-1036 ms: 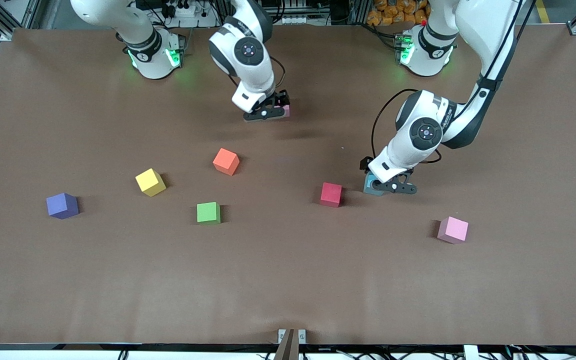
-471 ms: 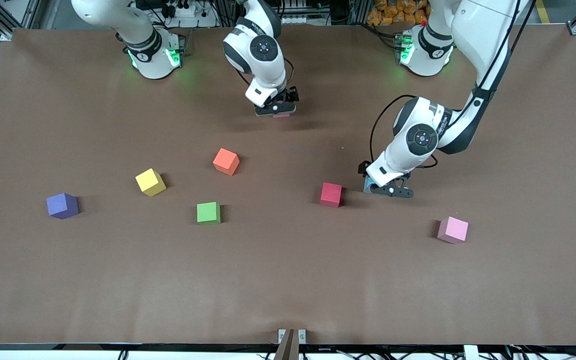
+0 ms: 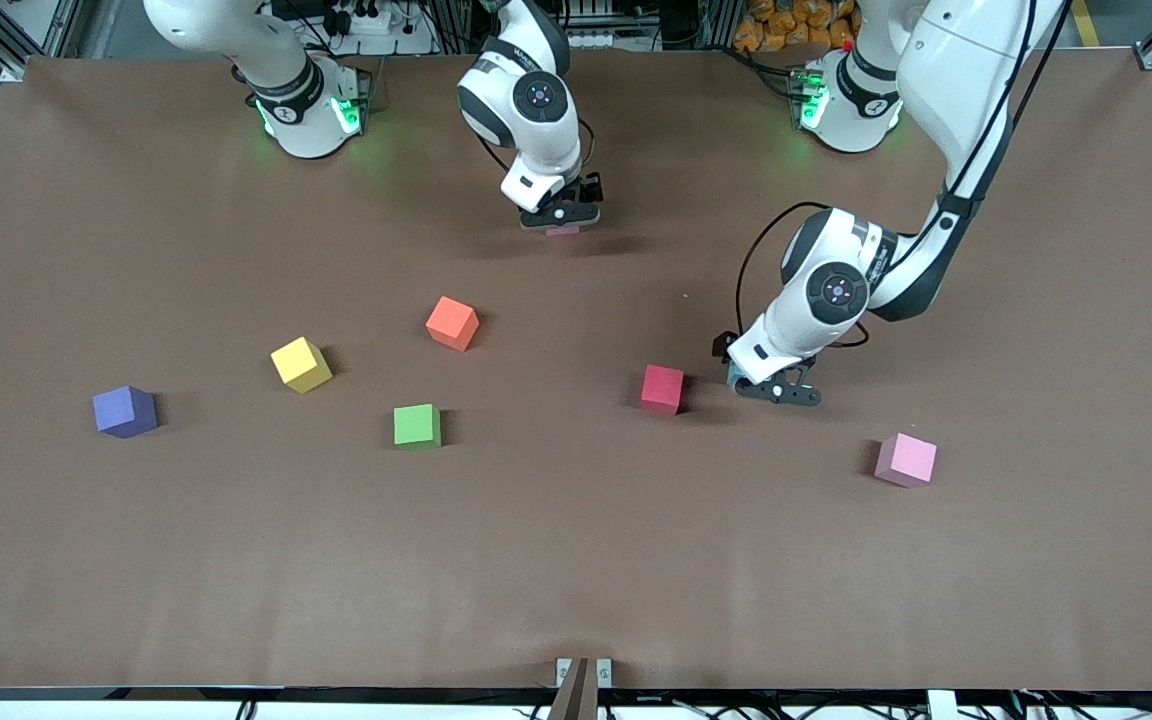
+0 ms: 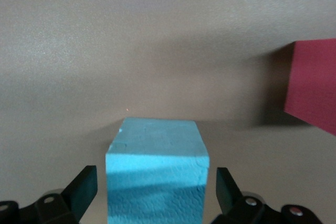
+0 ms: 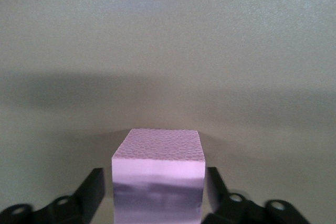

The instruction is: Arrange blocks into number 1

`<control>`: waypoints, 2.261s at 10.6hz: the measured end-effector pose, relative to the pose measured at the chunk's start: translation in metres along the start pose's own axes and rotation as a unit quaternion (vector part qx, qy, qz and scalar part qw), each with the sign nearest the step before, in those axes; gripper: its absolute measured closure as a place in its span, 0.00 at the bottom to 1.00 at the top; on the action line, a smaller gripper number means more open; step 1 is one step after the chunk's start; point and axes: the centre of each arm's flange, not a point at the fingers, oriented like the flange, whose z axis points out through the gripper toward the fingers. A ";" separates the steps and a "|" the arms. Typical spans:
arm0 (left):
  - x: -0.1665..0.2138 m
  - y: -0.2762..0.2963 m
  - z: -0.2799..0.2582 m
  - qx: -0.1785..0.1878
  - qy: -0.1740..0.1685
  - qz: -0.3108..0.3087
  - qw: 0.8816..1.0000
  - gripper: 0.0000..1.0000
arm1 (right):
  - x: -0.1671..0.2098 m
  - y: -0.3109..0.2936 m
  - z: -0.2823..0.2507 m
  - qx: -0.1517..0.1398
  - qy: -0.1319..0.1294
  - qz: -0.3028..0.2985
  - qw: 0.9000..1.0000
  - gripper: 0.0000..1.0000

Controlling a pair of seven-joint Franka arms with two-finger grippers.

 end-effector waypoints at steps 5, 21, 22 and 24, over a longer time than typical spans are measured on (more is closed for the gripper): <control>0.010 0.003 0.018 0.025 0.005 -0.012 1.000 0.30 | 0.015 0.006 -0.006 0.005 0.006 0.020 1.000 0.44; -0.019 0.098 -0.080 0.008 0.043 -0.119 0.992 0.43 | 0.096 0.086 -0.127 0.001 0.031 0.134 0.990 0.00; -0.027 0.117 -0.079 0.005 0.041 -0.124 0.991 0.43 | 0.110 0.103 -0.132 0.003 0.033 0.147 0.989 0.00; -0.049 0.164 -0.072 0.000 0.036 -0.144 0.989 0.43 | 0.140 0.143 -0.134 0.002 0.041 0.176 0.984 0.00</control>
